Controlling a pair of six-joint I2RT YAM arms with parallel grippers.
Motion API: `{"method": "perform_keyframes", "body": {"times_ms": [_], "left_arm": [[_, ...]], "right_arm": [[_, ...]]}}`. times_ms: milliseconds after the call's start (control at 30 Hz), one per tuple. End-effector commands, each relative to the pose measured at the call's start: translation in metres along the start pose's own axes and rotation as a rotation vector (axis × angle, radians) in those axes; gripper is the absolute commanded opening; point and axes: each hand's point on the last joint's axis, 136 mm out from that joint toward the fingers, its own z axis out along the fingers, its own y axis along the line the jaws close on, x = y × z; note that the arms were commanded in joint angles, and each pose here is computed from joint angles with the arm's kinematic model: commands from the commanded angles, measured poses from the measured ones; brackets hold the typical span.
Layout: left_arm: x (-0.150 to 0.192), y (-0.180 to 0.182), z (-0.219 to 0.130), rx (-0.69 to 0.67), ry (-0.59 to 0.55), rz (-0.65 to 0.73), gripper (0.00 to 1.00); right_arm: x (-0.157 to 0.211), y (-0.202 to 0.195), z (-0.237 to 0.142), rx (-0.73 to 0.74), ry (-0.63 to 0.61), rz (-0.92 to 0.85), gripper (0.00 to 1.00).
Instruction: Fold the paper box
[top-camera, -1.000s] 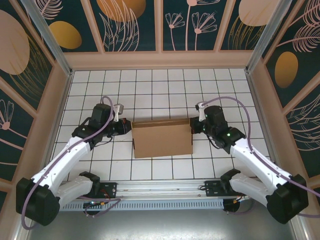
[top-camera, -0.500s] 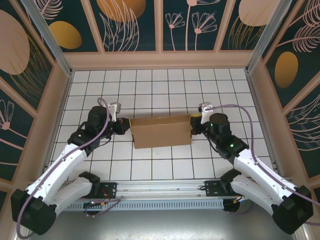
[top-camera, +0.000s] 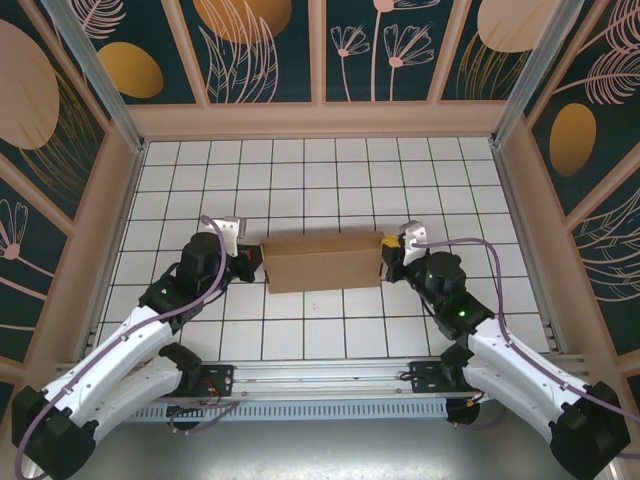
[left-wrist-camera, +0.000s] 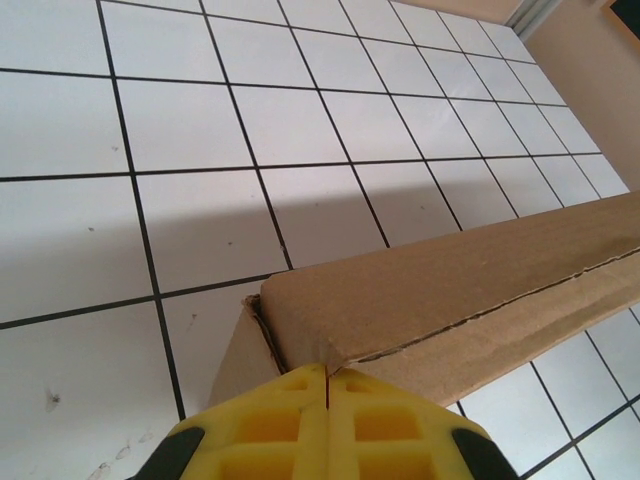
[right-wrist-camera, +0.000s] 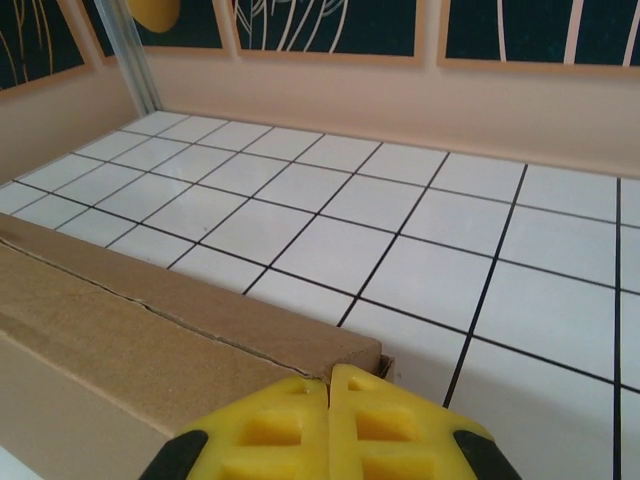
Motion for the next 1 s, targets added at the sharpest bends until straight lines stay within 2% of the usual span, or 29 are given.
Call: {"method": "perform_keyframes", "body": {"times_ms": [0,167,300,467,533,633,733,833,967], "left_arm": [[-0.006,0.000,-0.004,-0.010,-0.053,0.055,0.00],[0.000,0.002,0.000,-0.025,-0.031,0.069,0.00],[-0.004,0.000,0.000,-0.024,-0.042,0.080,0.00],[-0.002,-0.002,0.000,-0.015,-0.046,0.091,0.00],[0.000,-0.003,0.000,-0.011,-0.040,0.100,0.00],[0.003,-0.007,0.000,0.002,-0.035,0.124,0.00],[0.006,-0.010,-0.001,0.013,-0.040,0.146,0.00],[0.006,-0.009,-0.001,0.008,-0.045,0.151,0.00],[0.008,-0.009,0.000,0.009,-0.039,0.155,0.00]], "right_arm": [[-0.024,0.006,-0.006,-0.025,-0.109,-0.020,0.13],[-0.034,0.019,-0.011,-0.097,-0.134,-0.039,0.31],[-0.049,0.026,-0.020,-0.130,-0.181,-0.049,0.38],[-0.059,0.032,-0.027,-0.169,-0.219,-0.035,0.41],[-0.068,0.032,-0.028,-0.166,-0.236,-0.016,0.37],[-0.084,0.029,-0.025,-0.147,-0.225,0.042,0.24],[-0.090,0.025,-0.010,-0.117,-0.133,0.120,0.00],[-0.081,0.033,0.004,-0.140,-0.006,0.157,0.00],[-0.065,0.044,0.016,-0.156,0.082,0.198,0.00]]}}
